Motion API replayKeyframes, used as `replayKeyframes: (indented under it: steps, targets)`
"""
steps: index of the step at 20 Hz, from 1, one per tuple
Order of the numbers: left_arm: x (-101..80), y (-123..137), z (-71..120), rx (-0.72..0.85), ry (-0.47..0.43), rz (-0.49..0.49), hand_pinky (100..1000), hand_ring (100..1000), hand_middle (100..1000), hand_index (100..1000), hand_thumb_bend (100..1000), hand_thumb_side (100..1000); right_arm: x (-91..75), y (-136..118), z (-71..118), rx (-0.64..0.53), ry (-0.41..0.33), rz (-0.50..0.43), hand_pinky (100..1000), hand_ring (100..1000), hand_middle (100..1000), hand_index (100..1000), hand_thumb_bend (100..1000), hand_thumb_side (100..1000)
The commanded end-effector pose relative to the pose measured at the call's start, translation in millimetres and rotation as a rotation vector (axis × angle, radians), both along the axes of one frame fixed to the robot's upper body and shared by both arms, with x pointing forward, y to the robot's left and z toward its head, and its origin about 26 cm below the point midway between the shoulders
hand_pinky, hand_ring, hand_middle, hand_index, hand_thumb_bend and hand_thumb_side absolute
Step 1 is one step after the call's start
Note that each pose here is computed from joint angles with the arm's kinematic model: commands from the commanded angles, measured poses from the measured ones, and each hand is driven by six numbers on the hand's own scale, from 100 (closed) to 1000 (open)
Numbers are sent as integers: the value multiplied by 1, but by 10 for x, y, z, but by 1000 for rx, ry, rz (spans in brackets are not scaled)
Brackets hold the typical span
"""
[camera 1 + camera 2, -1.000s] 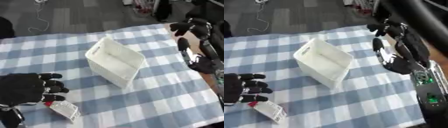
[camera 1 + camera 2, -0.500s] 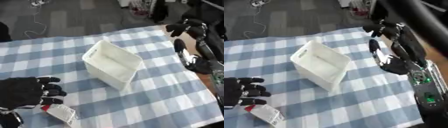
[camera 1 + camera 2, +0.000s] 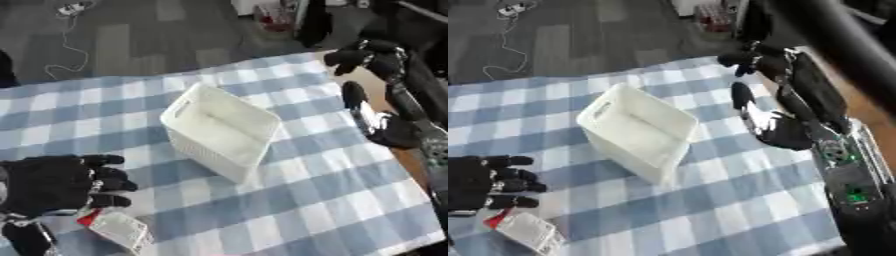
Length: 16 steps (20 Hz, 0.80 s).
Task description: Pick up objects on the table and place them in the box.
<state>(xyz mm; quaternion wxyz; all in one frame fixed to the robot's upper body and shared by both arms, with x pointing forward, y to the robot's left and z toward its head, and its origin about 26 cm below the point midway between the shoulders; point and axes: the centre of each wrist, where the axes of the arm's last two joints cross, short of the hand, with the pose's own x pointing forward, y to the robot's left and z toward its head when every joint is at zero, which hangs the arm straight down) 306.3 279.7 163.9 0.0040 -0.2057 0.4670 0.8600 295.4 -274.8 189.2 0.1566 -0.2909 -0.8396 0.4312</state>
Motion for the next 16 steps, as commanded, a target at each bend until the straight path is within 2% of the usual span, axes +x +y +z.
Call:
replayKeyframes:
  steps: [1,11,16]
  targets:
    - [38,-2,32,25,-13,-1,978,888,905,906,422,937,-7,6,84,-20,-21,12,495,533,643,812,100,964]
    - [87,33,-77,86,10,17,983,893,910,912,431,933,-4,19,87,-48,-7,25,504,539,651,813,100,966]
    - [101,44,-113,96,15,22,980,894,911,913,457,903,-4,18,89,-57,-3,27,507,541,651,813,100,964]
